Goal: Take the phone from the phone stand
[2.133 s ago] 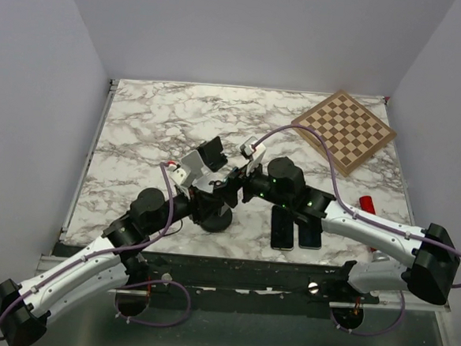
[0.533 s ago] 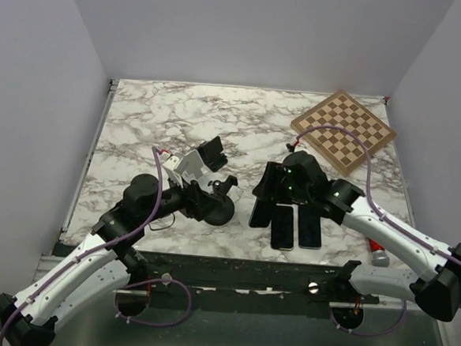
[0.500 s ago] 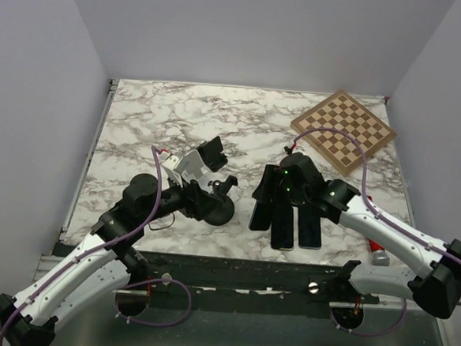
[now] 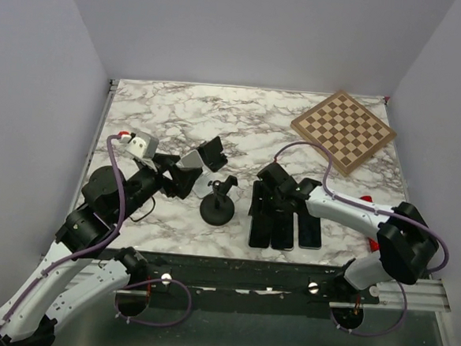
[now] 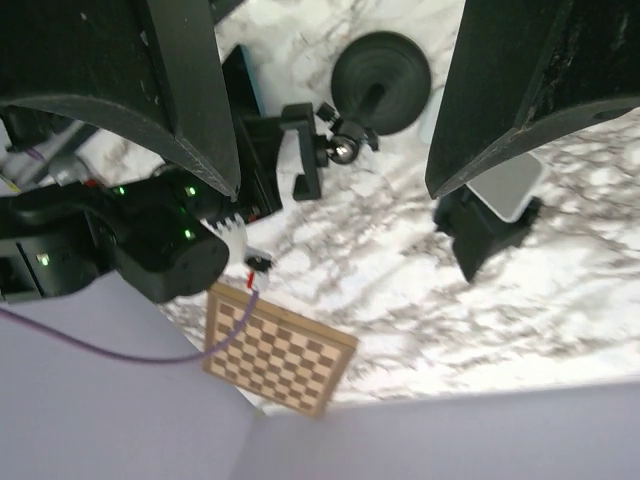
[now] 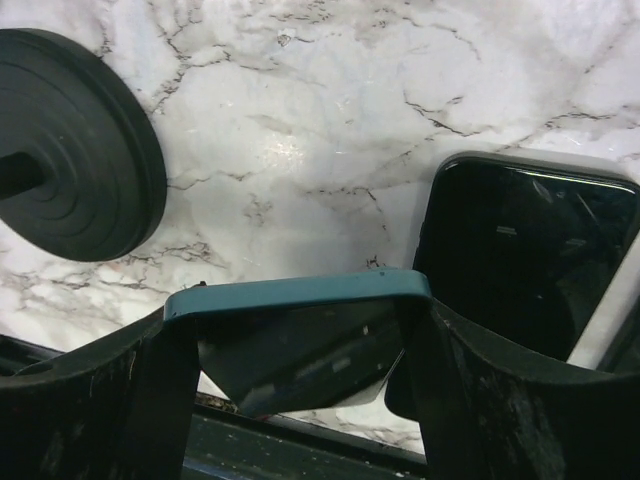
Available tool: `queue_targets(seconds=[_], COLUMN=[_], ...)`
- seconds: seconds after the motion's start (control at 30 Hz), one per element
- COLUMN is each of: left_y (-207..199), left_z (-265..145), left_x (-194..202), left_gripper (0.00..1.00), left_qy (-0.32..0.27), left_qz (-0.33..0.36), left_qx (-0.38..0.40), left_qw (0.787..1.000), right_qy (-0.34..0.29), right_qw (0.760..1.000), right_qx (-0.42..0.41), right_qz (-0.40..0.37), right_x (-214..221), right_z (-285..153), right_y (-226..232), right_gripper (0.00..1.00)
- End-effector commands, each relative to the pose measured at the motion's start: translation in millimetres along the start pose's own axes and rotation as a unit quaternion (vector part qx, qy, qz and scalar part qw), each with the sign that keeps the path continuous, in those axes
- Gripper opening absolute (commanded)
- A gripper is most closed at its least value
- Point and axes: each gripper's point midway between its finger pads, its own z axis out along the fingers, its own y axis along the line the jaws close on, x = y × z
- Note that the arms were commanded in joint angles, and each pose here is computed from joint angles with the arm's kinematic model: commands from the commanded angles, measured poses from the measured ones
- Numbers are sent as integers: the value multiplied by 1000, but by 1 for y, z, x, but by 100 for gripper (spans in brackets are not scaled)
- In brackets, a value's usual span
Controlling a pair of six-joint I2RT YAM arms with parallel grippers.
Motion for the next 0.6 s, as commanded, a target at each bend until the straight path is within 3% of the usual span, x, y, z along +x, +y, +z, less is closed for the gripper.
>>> queue_targets(seconds=[0.0, 0.2, 0.3, 0.57], left_y=[24, 45, 53, 56], left_z=[-2, 3, 5, 0], left_x=[-37, -27, -9, -8], left_gripper=[83, 83, 83, 83], left_qy=[-66, -97, -89, -97], left_qz=[55, 109, 107, 105], left_qx=[-72, -101, -104, -112], left_qw=[994, 984, 985, 983], right_qy=[-10, 0, 6, -1], right_qw=[1000, 1000, 999, 996], right_qx=[-9, 14, 39, 89], right_qz=[0, -10, -10, -14], right_x=[-9, -11, -7, -7], right_z=[11, 29, 36, 43], right_y=[10, 9, 0, -19], right_gripper=[1, 5, 8, 19])
